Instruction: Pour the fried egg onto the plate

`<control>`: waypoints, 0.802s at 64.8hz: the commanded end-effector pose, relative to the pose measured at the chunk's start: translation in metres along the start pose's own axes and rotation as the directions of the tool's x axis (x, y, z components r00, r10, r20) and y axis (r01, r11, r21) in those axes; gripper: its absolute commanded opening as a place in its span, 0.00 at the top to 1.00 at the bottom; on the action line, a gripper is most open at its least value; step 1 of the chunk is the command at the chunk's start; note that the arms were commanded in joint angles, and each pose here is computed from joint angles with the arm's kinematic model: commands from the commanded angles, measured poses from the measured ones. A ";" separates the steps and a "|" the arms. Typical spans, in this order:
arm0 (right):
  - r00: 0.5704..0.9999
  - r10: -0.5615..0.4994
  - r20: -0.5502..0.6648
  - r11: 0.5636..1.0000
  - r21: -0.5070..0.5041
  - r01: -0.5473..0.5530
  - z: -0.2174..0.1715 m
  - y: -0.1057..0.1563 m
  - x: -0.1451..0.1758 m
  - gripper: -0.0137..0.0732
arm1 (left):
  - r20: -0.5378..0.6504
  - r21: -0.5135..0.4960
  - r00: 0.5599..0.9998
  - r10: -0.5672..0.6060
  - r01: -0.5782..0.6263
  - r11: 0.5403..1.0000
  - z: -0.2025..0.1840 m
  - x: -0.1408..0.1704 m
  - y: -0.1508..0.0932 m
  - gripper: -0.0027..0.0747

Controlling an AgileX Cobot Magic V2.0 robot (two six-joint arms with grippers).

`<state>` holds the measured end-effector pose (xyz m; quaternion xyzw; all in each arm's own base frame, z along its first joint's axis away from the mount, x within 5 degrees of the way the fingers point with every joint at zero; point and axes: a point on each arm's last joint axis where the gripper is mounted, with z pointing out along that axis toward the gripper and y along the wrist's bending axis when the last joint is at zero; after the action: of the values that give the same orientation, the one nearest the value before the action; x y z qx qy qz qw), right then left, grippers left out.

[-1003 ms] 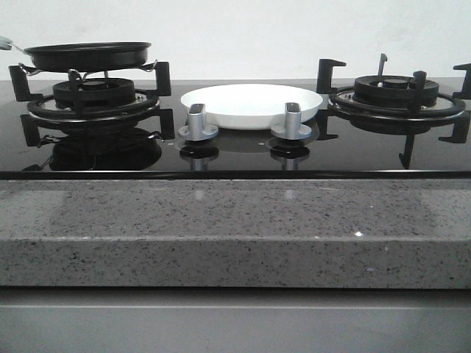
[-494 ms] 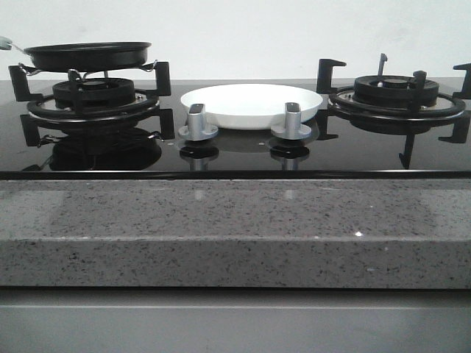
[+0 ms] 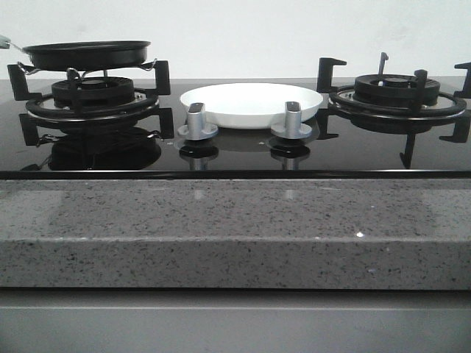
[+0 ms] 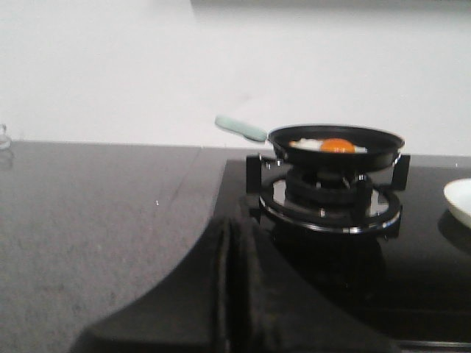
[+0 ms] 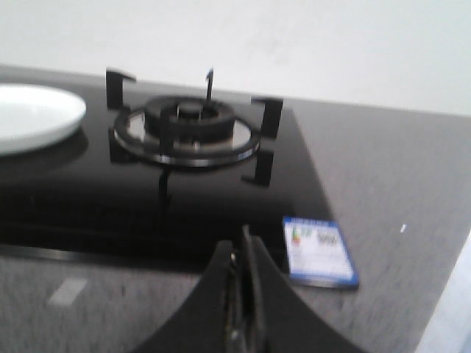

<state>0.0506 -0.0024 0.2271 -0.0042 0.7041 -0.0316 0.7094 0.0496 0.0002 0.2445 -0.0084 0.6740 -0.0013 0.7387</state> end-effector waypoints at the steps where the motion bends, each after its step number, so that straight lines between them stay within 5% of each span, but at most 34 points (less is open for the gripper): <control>1: 0.993 0.000 0.120 1.000 0.011 -0.002 -0.011 -0.003 -0.047 0.92 | 0.089 -0.006 0.995 0.035 -0.034 0.999 0.003 -0.045 0.000 0.99; 17: 1.000 -0.023 0.012 0.999 0.023 0.023 0.004 -0.007 -0.108 0.92 | -0.003 -0.005 0.999 0.044 -0.044 0.999 0.047 -0.097 -0.001 0.99; 33: 0.999 -0.033 -0.037 0.999 0.025 0.034 0.013 -0.008 -0.113 0.87 | -0.005 -0.005 0.999 0.038 -0.038 0.999 0.062 -0.103 -0.001 0.96; 38: 0.999 -0.033 -0.032 0.999 0.025 0.034 0.013 -0.008 -0.114 0.63 | -0.006 -0.005 0.999 0.042 -0.042 0.999 0.062 -0.103 -0.001 0.82; 47: 0.999 -0.033 -0.032 0.999 0.024 0.034 0.013 -0.008 -0.113 0.19 | 0.002 -0.005 0.999 0.040 -0.040 0.999 0.062 -0.103 -0.001 0.41; 52: 0.999 -0.033 -0.035 0.999 0.024 0.034 0.014 -0.008 -0.112 0.07 | 0.007 -0.005 0.999 0.039 -0.039 0.999 0.062 -0.104 -0.001 0.19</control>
<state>0.0620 -0.0047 0.3236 -0.0019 0.7470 -0.0421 0.6635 0.1015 0.0017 0.3336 0.0074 0.7140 0.0189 0.6998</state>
